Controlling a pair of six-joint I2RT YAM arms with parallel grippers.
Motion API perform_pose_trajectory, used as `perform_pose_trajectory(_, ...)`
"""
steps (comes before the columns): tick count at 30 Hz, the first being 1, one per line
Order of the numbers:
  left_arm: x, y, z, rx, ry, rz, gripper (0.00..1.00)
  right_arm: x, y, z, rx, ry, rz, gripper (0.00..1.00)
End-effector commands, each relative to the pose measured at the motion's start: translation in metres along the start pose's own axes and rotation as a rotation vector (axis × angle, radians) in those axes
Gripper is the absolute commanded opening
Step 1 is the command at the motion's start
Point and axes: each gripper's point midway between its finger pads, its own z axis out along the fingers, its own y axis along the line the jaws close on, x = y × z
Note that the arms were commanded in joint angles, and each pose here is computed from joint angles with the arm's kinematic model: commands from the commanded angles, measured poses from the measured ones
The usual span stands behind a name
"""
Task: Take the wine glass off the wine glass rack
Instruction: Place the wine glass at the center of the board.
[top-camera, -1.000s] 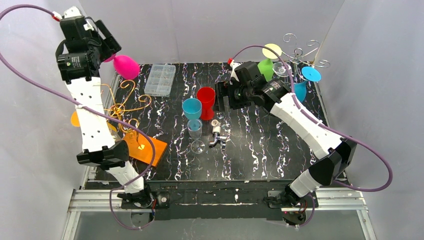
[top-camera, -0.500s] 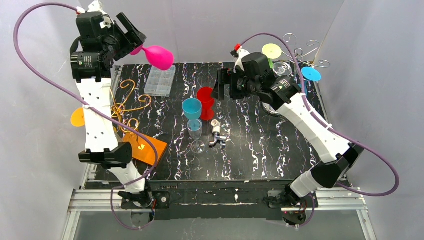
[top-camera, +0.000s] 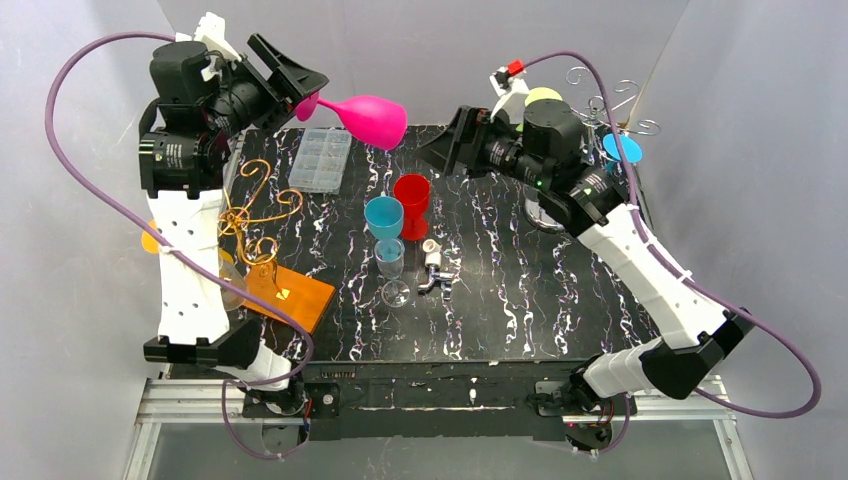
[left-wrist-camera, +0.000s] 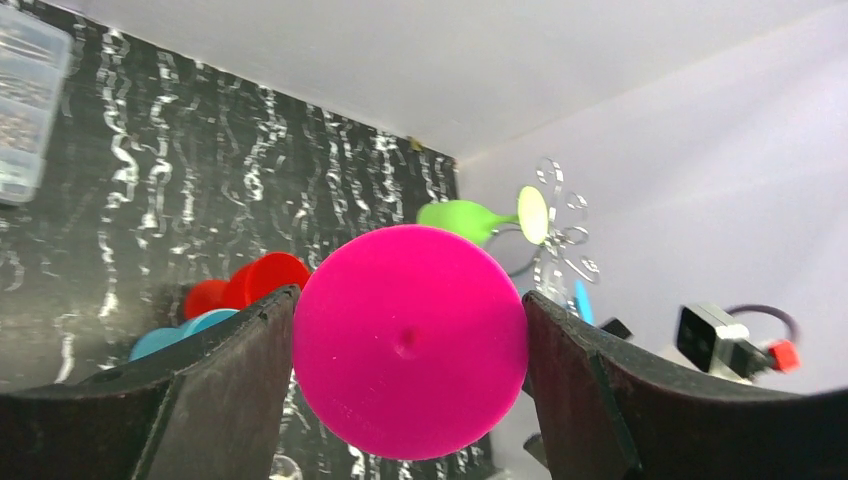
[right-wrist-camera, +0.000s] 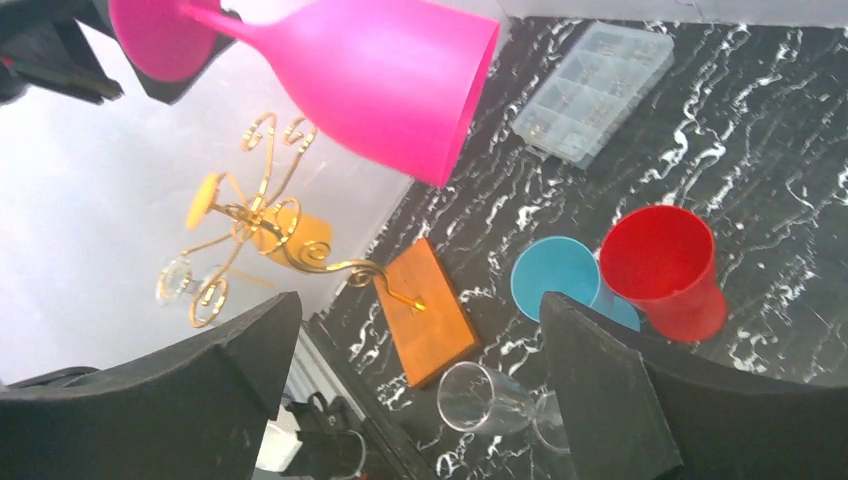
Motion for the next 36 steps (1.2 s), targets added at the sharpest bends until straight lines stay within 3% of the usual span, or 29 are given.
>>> perform_pose_trajectory(1,0.008,-0.04,-0.025,0.164,0.038,-0.064,0.38,-0.04,0.037,-0.015,-0.212,-0.149,0.076,0.98)
perform_pose_trajectory(16,0.029,-0.061,-0.041,0.317,0.102,-0.168,0.38,-0.051,0.073,-0.023,-0.521,-0.179,0.272,0.98)
perform_pose_trajectory(25,0.045,-0.067,-0.045,0.403,0.156,-0.229,0.38,-0.05,0.077,-0.02,-0.586,-0.171,0.339,0.79)
perform_pose_trajectory(29,0.054,-0.071,-0.047,0.431,0.185,-0.238,0.38,-0.05,0.077,-0.02,-0.596,-0.17,0.358,0.6)
perform_pose_trajectory(32,0.061,-0.072,-0.049,0.444,0.198,-0.241,0.42,-0.051,0.077,-0.021,-0.589,-0.171,0.366,0.36)
perform_pose_trajectory(34,0.065,-0.074,-0.052,0.456,0.199,-0.235,0.52,-0.05,0.076,-0.023,-0.576,-0.172,0.365,0.17)
perform_pose_trajectory(36,0.07,-0.074,-0.053,0.459,0.204,-0.225,0.69,-0.05,0.073,-0.024,-0.555,-0.18,0.36,0.03)
